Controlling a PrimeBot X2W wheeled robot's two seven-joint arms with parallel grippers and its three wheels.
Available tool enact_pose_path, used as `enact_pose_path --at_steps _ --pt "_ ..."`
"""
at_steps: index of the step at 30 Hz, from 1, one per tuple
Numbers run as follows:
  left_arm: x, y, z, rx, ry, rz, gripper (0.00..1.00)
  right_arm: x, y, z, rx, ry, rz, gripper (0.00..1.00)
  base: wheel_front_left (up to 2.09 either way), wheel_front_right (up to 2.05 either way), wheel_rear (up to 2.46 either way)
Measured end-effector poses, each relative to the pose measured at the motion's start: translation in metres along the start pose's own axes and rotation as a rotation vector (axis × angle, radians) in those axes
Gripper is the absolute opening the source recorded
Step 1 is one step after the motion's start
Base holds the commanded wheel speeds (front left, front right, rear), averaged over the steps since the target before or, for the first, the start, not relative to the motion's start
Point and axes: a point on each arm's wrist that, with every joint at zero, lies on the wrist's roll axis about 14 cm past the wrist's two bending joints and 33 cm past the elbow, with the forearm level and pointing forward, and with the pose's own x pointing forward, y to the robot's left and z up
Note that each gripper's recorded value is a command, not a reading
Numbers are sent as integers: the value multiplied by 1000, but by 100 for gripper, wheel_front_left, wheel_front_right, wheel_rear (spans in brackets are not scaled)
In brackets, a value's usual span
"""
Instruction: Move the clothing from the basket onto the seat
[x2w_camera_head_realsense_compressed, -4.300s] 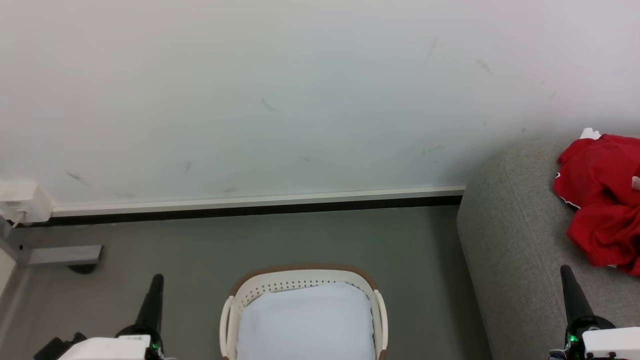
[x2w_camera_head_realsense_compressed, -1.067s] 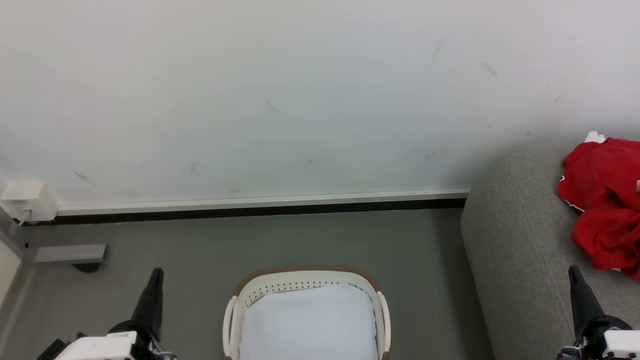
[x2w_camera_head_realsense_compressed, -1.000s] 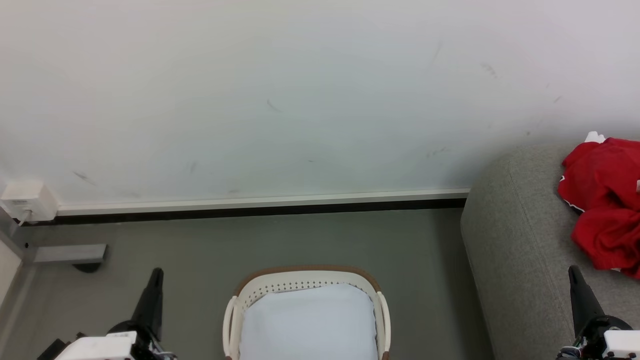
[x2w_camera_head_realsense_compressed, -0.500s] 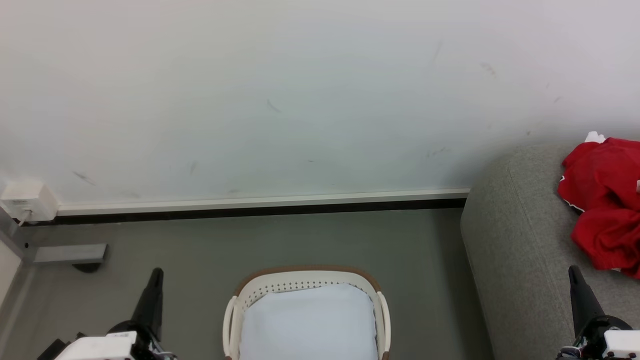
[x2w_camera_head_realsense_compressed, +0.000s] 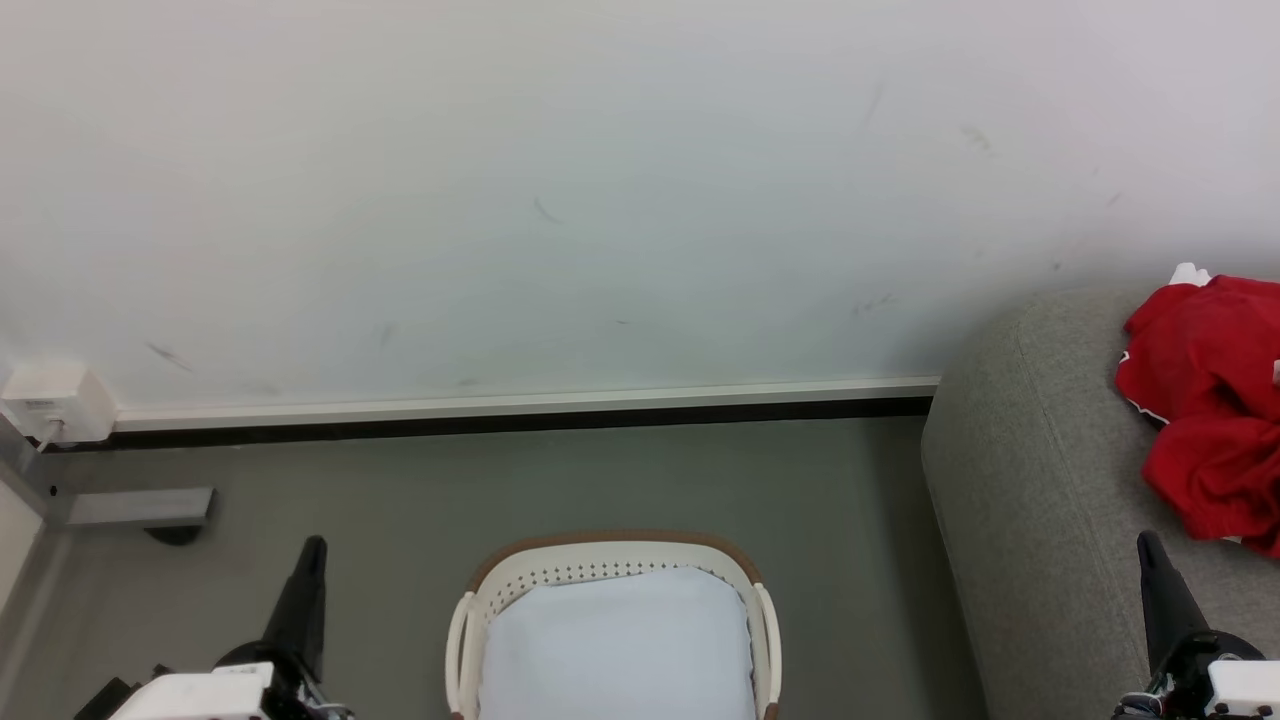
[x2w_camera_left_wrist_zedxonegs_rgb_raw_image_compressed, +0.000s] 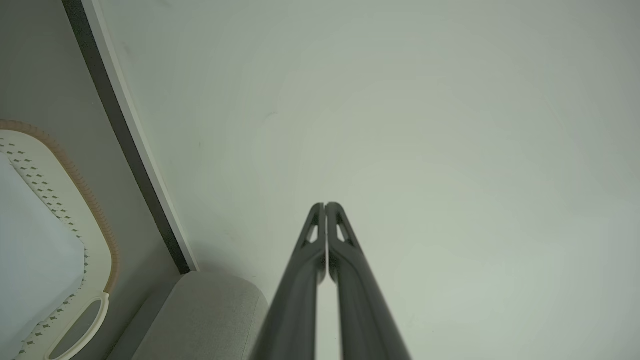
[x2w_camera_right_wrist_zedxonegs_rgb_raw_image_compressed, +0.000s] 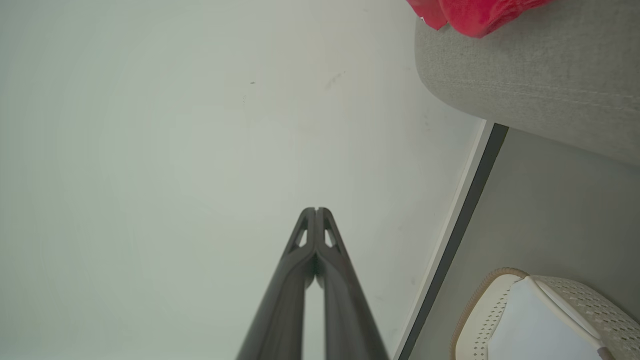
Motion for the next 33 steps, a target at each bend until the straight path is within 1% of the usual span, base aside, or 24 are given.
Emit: enact_pose_path --at_steps 33 --pt "0 0 0 0 0 0 0 0 0 0 1 -1 0 0 0 0 0"
